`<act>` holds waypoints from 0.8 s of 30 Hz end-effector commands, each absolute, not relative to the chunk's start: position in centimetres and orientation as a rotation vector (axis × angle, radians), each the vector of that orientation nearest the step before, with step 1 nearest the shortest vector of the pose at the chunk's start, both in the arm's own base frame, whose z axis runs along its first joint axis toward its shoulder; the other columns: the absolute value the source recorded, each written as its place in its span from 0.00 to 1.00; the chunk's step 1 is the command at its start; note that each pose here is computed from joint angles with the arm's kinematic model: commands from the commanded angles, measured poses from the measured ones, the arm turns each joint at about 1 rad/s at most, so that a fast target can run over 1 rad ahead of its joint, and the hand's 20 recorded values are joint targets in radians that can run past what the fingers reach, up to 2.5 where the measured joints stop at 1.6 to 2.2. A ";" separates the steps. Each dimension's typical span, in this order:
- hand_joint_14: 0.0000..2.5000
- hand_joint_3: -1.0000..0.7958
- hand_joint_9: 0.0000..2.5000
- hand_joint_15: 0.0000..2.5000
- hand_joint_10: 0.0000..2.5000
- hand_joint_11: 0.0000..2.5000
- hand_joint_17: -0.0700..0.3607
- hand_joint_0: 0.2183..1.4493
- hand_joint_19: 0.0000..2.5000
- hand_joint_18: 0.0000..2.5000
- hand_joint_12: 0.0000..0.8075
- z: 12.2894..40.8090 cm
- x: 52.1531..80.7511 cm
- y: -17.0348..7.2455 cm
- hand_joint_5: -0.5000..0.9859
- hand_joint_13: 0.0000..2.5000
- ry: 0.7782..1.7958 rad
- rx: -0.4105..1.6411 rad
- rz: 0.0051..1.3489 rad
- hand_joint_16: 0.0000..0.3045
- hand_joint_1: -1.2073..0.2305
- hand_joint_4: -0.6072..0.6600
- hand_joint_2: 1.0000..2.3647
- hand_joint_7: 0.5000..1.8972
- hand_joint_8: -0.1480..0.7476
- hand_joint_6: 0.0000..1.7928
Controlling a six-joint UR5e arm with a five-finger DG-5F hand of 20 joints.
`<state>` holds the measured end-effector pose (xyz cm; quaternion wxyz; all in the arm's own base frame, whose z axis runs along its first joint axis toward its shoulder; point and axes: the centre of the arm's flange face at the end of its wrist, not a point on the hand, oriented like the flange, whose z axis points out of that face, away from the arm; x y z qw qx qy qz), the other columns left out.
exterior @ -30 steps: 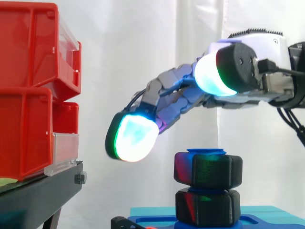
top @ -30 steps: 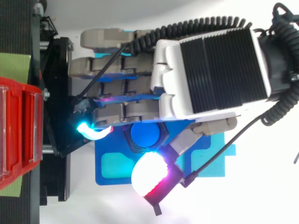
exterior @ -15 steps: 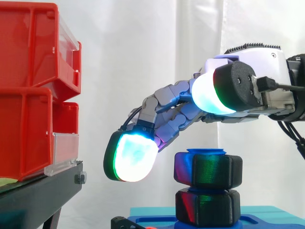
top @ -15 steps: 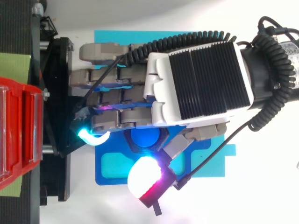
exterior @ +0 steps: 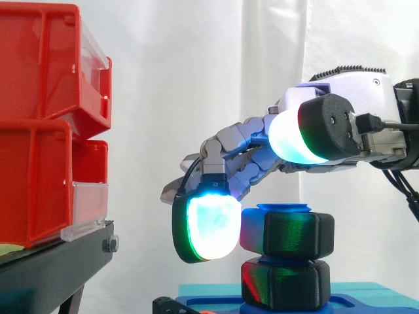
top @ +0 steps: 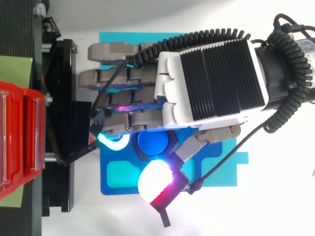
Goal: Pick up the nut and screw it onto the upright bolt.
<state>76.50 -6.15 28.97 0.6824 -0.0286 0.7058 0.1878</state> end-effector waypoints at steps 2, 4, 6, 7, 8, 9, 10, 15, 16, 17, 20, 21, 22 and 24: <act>0.00 0.28 0.24 0.00 0.00 0.00 0.36 0.23 0.00 0.00 0.42 29.0 76.5 -6.3 0.30 0.11 1.584 -0.062 0.419 0.13 0.77 0.65 0.00 0.53 0.44 0.28; 0.00 0.28 0.24 0.00 0.00 0.00 0.36 0.23 0.00 0.00 0.41 29.0 76.5 -6.4 0.30 0.11 1.584 -0.062 0.419 0.12 0.77 0.65 0.00 0.55 0.45 0.28; 0.00 0.28 0.24 0.00 0.00 0.00 0.36 0.23 0.00 0.00 0.41 29.0 76.5 -6.5 0.30 0.11 1.582 -0.063 0.419 0.12 0.77 0.64 0.00 0.57 0.45 0.28; 0.00 0.28 0.24 0.00 0.00 0.00 0.36 0.23 0.00 0.00 0.41 29.0 76.4 -6.6 0.30 0.11 1.584 -0.062 0.419 0.12 0.77 0.64 0.00 0.59 0.45 0.28; 0.00 0.28 0.24 0.00 0.00 0.00 0.36 0.23 0.00 0.00 0.41 29.0 76.4 -6.7 0.31 0.11 1.582 -0.064 0.421 0.12 0.77 0.64 0.00 0.59 0.45 0.28; 0.00 0.28 0.24 0.00 0.00 0.00 0.36 0.23 0.00 0.00 0.41 29.0 76.4 -6.7 0.31 0.11 1.582 -0.065 0.422 0.12 0.77 0.64 0.00 0.60 0.45 0.28; 0.00 0.28 0.24 0.00 0.00 0.00 0.36 0.23 0.00 0.00 0.41 29.0 76.4 -6.7 0.31 0.12 1.582 -0.067 0.424 0.12 0.76 0.63 0.00 0.61 0.45 0.28; 0.00 0.28 0.25 0.00 0.00 0.00 0.36 0.23 0.00 0.00 0.41 29.0 76.3 -7.4 0.31 0.12 1.581 -0.071 0.428 0.12 0.76 0.64 0.00 0.63 0.45 0.28; 0.00 0.28 0.26 0.00 0.00 0.00 0.36 0.23 0.00 0.00 0.41 29.0 76.3 -7.5 0.32 0.13 1.581 -0.073 0.429 0.12 0.75 0.64 0.00 0.65 0.45 0.28; 0.00 0.28 0.26 0.00 0.00 0.00 0.36 0.23 0.00 0.00 0.40 29.0 76.2 -7.9 0.32 0.13 1.581 -0.071 0.428 0.12 0.75 0.64 0.00 0.66 0.45 0.28; 0.00 0.28 0.27 0.00 0.00 0.00 0.35 0.23 0.00 0.00 0.40 29.0 76.1 -8.4 0.32 0.14 1.584 -0.075 0.431 0.12 0.74 0.63 0.00 0.70 0.46 0.29; 0.00 0.28 0.28 0.00 0.00 0.00 0.35 0.23 0.00 0.00 0.40 29.0 76.0 -8.6 0.32 0.14 1.584 -0.076 0.433 0.12 0.74 0.63 0.00 0.69 0.46 0.29; 0.00 0.28 0.28 0.00 0.00 0.00 0.35 0.24 0.00 0.00 0.40 29.0 76.0 -9.0 0.32 0.14 1.584 -0.076 0.433 0.12 0.73 0.63 0.00 0.68 0.45 0.30; 0.00 0.28 0.29 0.00 0.00 0.00 0.35 0.24 0.00 0.00 0.39 28.9 75.9 -9.4 0.32 0.15 1.585 -0.077 0.434 0.12 0.73 0.63 0.00 0.68 0.46 0.30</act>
